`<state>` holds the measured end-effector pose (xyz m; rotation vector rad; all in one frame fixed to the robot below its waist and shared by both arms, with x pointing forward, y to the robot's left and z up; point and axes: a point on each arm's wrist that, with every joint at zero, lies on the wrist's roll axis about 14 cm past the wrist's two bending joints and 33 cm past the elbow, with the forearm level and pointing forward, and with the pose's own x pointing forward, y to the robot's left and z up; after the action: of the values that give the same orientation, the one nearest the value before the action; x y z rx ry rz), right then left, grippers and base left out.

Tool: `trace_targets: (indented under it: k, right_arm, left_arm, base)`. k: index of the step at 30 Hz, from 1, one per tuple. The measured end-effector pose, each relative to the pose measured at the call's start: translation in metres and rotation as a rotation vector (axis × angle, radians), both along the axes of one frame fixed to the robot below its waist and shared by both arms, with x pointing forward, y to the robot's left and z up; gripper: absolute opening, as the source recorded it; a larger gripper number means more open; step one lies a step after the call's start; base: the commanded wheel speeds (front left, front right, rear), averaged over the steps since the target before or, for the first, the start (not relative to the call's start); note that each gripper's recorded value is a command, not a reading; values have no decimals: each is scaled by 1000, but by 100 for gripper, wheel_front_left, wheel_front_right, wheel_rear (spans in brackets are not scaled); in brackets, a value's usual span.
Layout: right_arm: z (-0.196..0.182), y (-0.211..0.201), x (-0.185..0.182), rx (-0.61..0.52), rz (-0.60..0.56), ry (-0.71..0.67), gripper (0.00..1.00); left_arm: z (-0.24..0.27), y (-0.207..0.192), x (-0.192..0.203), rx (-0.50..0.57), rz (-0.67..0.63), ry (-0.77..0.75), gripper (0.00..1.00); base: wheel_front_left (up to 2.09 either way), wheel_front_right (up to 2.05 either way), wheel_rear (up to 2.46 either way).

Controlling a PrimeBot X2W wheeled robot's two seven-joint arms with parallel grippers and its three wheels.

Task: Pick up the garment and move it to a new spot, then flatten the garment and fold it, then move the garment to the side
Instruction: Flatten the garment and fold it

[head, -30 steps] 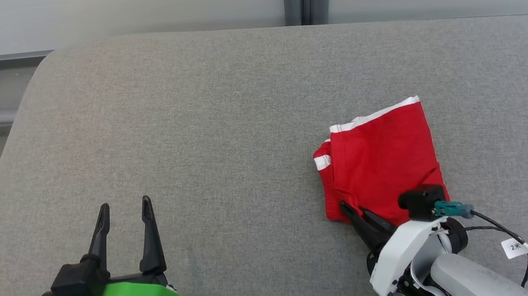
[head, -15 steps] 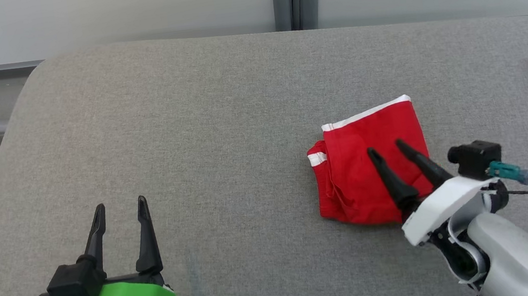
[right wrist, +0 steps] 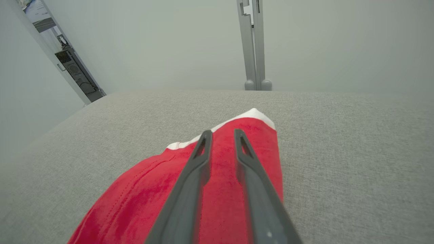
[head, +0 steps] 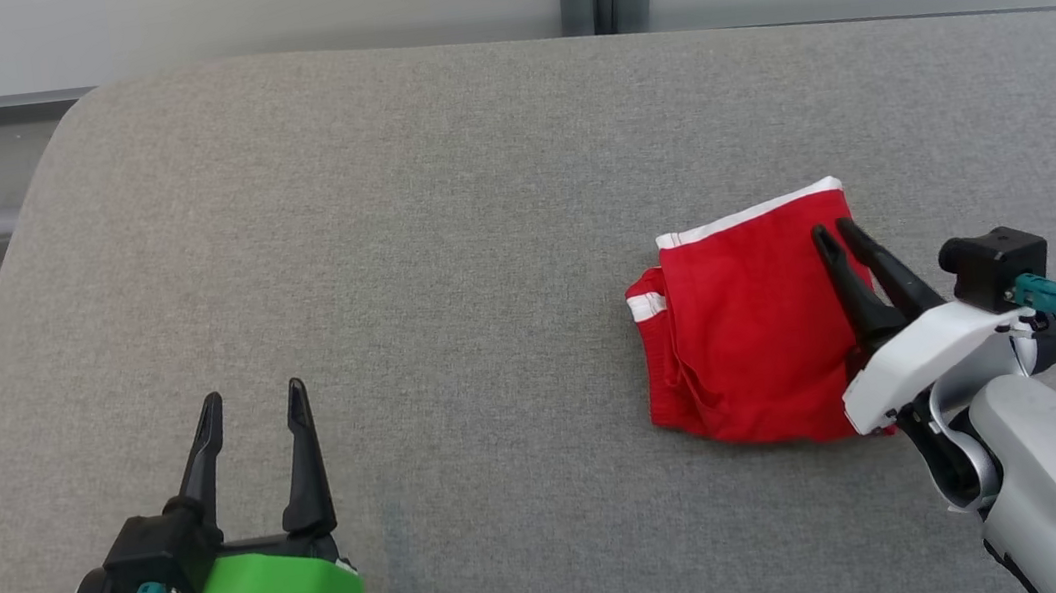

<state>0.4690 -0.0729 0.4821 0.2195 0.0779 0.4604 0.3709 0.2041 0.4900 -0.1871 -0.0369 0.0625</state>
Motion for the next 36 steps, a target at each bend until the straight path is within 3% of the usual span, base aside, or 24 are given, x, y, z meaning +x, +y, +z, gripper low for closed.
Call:
trace_targets:
  k: [14,25,30,36]
  right_arm:
    - [-50,5,25,-167,-6,94,0]
    - [-52,67,5,-118,121,100,0]
    - [-55,97,-21,-93,198,111,0]
    - [-51,108,-33,-52,216,119,0]
  left_arm:
    - [-7,9,3,-3,28,23,100]
    - [-9,12,2,-3,39,32,100]
    - [-7,10,2,-4,37,27,100]
    - [-6,7,3,-6,27,24,100]
  base:
    - [0,0,0]
    - [0,0,0]
    - [0,0,0]
    - [0,0,0]
